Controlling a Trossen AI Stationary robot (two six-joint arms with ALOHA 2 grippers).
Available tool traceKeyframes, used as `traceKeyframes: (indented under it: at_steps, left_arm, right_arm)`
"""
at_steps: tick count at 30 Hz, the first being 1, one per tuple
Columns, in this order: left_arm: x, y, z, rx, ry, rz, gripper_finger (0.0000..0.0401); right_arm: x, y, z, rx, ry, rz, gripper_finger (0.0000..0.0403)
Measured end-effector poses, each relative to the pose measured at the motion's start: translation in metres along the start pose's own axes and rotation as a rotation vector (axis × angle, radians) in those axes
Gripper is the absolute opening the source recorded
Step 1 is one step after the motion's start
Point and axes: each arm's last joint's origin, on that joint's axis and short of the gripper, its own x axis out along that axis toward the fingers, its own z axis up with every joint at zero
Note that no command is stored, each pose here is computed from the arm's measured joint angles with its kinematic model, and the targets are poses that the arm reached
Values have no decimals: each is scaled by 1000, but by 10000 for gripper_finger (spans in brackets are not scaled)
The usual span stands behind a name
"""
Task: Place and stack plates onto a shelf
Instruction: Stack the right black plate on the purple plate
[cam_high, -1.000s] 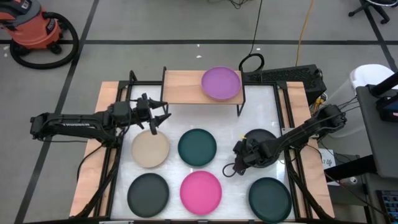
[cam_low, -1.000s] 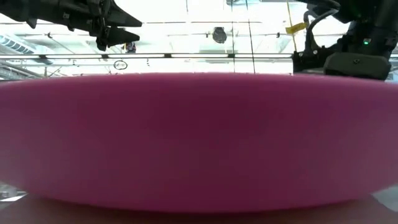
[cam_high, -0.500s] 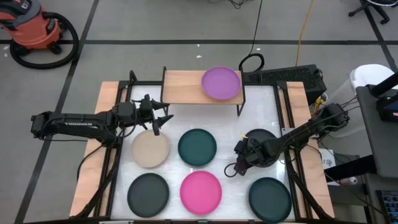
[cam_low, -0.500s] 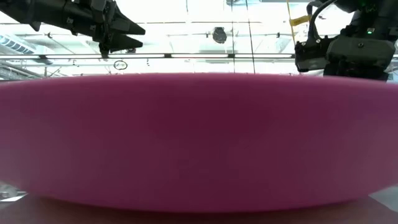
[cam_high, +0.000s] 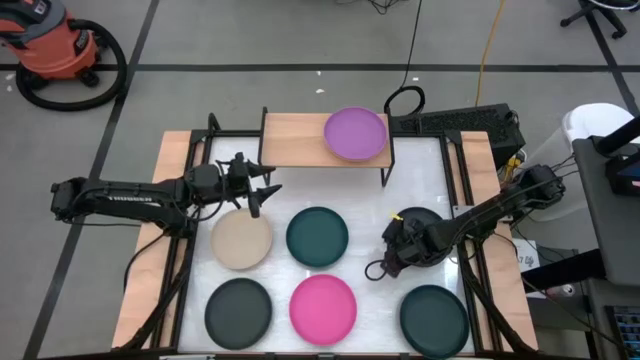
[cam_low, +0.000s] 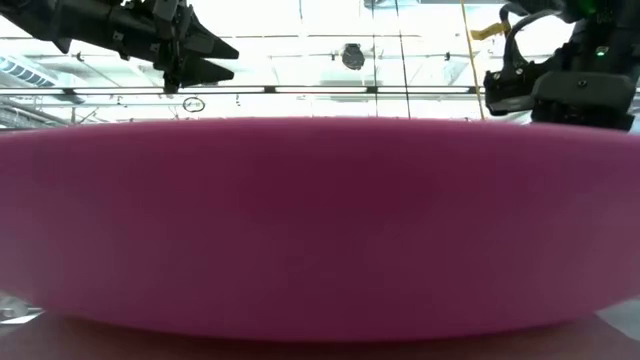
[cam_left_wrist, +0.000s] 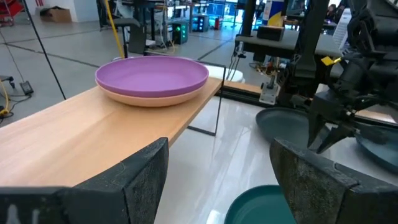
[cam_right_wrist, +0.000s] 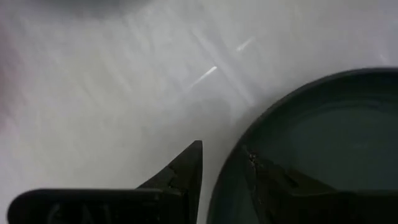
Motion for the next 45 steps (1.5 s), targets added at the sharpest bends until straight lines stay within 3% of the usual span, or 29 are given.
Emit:
traceKeyframes:
  at_steps: [13, 18, 23, 26, 31, 37, 41, 45]
  left_arm:
    - [0, 0, 1, -9, -7, -2, 283]
    - [0, 0, 1, -9, -7, -2, 283]
    - [0, 0, 1, -12, -6, -1, 283]
    - [0, 0, 0, -12, -6, -1, 283]
    - [0, 0, 0, -11, -3, -1, 283]
    - [0, 0, 0, -7, -3, -1, 283]
    - [0, 0, 0, -7, -3, -1, 283]
    - [0, 0, 0, -7, -3, 0, 283]
  right_arm:
    - [13, -2, -5, 20, 38, -111, 95]
    - [17, 2, -7, -38, 119, -48, 95]
    - [18, 3, -5, -11, 114, -39, 93]
    - [18, 1, -5, -5, 117, -49, 78]
    - [17, 0, -4, -40, 103, -65, 15]
    - [8, 1, 1, -52, 33, -57, 8]
    - [-16, 11, 17, -65, -88, 37, 3]
    - [-50, 26, 36, -87, -240, 231, 1]
